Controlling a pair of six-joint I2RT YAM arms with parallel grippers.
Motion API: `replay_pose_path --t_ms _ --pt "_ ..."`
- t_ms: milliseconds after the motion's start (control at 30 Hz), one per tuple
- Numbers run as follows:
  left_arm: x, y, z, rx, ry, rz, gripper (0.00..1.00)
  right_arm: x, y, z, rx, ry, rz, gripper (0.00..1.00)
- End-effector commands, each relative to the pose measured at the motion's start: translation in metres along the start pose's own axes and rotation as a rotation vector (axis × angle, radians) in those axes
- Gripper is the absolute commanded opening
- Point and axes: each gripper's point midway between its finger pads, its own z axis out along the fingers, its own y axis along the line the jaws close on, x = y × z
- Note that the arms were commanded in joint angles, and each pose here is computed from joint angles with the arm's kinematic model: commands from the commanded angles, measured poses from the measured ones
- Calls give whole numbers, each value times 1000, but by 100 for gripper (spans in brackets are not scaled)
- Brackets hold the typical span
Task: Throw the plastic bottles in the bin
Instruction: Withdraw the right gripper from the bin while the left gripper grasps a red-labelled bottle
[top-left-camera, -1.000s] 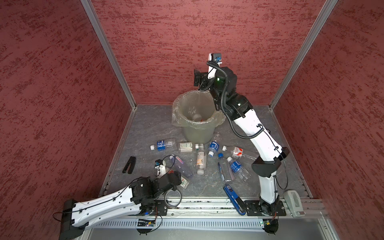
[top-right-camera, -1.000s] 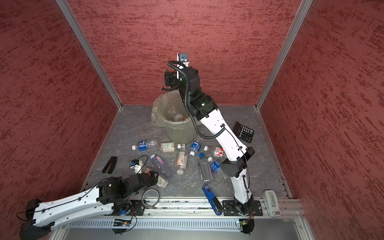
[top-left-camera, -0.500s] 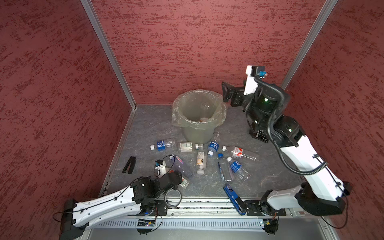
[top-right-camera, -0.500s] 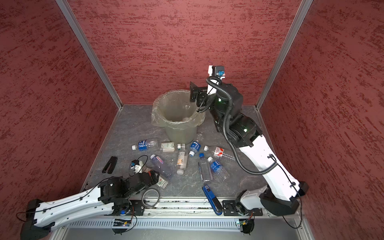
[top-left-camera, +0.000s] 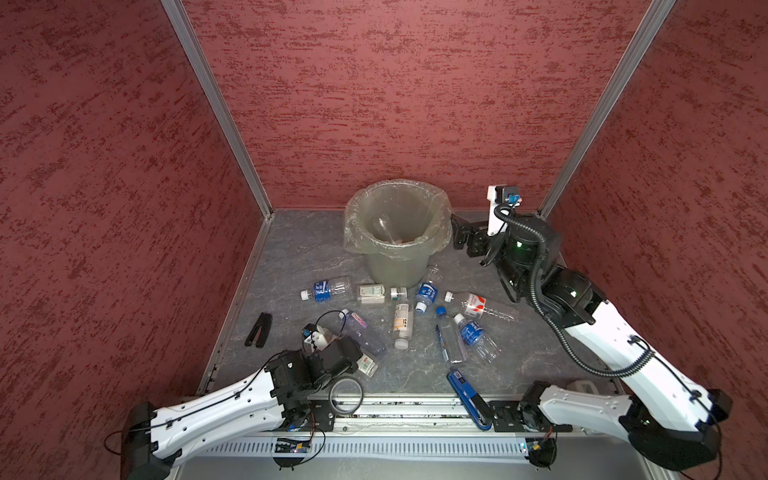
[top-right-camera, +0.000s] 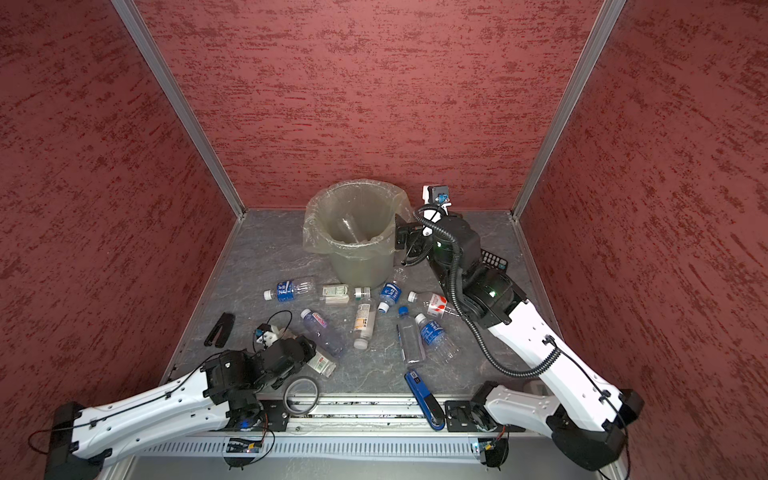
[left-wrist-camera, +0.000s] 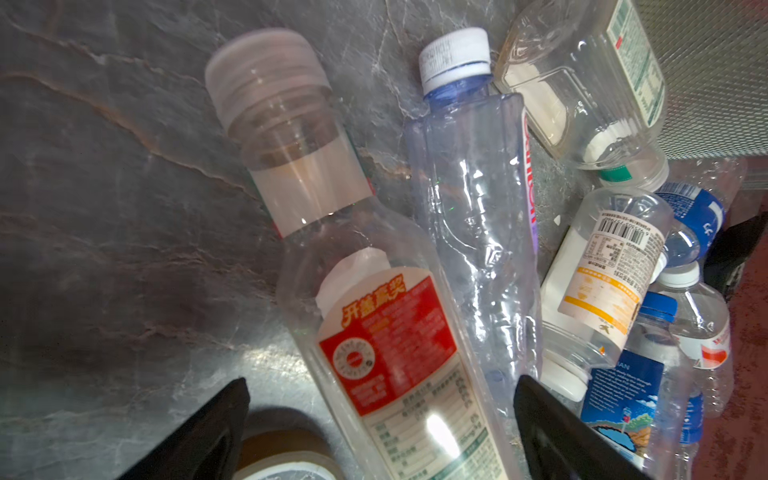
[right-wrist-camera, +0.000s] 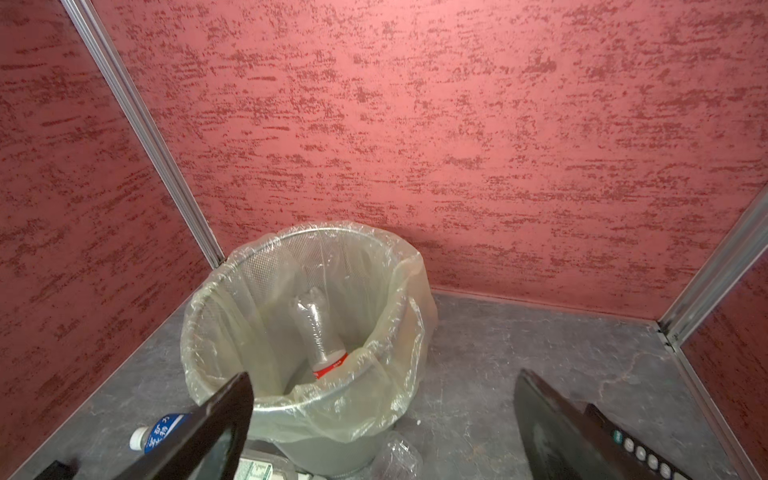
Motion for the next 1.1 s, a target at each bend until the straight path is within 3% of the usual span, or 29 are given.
replay_pose_path --t_ms 0,200,433,667,833,1067 --pt "10 -13 9 46 67 -46 100 13 -14 -7 43 16 37 99" --pt "15 -17 17 12 103 -26 99 36 -25 -20 50 50 81 98" --pt "8 -3 22 -41 99 -54 85 42 -41 -29 97 39 77 99" --pt "1 5 21 -39 85 -92 83 41 -42 -27 99 41 68 98" --pt "6 11 29 -27 151 -131 82 45 -44 -26 106 45 76 98" --pt "8 6 31 -42 171 -94 81 47 -47 -29 109 41 85 98"
